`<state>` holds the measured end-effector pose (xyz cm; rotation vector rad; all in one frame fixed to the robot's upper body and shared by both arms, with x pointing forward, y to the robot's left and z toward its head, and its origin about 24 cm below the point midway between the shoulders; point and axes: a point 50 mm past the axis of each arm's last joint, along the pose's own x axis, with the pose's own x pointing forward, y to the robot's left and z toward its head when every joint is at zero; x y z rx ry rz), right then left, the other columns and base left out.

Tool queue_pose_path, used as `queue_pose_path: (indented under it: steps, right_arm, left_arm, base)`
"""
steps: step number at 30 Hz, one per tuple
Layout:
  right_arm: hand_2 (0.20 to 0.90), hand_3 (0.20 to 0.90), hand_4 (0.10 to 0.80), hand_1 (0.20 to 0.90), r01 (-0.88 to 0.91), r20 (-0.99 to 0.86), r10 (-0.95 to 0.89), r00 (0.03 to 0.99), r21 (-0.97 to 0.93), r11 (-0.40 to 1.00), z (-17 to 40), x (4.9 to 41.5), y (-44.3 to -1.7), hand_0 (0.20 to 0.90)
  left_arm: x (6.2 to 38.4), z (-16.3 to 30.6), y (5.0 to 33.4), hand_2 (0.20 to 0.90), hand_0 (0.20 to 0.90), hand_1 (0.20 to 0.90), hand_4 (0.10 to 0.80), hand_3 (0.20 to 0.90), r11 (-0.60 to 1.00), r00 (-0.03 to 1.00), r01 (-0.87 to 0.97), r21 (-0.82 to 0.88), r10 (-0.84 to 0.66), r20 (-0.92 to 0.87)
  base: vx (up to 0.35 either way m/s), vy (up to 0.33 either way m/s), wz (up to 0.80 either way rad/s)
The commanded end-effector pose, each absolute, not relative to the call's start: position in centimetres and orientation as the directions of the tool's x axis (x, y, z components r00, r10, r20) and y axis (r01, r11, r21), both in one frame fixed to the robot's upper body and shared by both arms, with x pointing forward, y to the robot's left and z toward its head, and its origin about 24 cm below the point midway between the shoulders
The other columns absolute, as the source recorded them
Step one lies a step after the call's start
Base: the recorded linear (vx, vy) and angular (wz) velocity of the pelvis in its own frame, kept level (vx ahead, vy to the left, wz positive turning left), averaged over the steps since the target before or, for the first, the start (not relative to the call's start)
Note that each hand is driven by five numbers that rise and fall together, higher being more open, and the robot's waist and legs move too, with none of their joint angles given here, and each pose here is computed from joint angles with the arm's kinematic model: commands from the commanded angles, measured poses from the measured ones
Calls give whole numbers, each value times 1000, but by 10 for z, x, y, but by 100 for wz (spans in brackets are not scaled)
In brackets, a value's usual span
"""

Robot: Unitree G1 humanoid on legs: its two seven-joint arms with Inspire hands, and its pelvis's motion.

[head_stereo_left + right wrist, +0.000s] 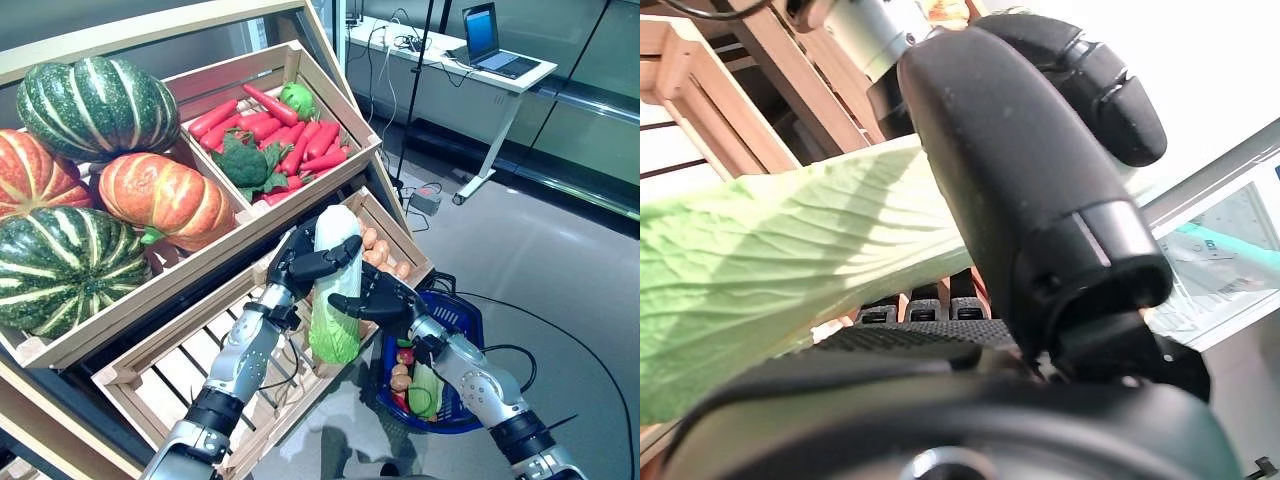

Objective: Put vegetables into the basket

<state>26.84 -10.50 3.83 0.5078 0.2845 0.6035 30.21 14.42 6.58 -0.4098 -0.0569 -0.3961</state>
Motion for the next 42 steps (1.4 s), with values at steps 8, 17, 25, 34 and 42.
queue_pose_path:
  steps: [8,17,25,34,42]
  right_arm:
    - [900,900,800,900,-545,-45,739,672,645,535,33,255,-62,900]
    - [900,900,800,900,-481,-177,731,660,648,591,12,254,-52,900]
    - [900,900,800,900,-416,-287,691,663,626,659,-2,259,-40,900]
    - [300,300,400,300,-415,-103,630,770,669,616,34,280,-31,300]
    - [300,300,400,300,-456,-6,601,799,647,612,53,287,-44,300]
  left_arm:
    - [309,138,118,300,300,300,400,300,703,764,609,-367,-394,511]
    - [304,151,100,300,300,300,400,300,629,700,685,-367,-431,569]
    - [298,167,79,300,300,300,400,300,553,627,759,-345,-478,615]
    - [293,170,62,300,300,300,400,300,504,609,786,-359,-530,589]
    - [292,160,65,300,300,300,400,300,499,621,779,-378,-539,569]
  base:
    - [1,-1,-1]
    - [0,0,0]
    - [0,0,0]
    - [1,0,2]
    - [-1,0,2]
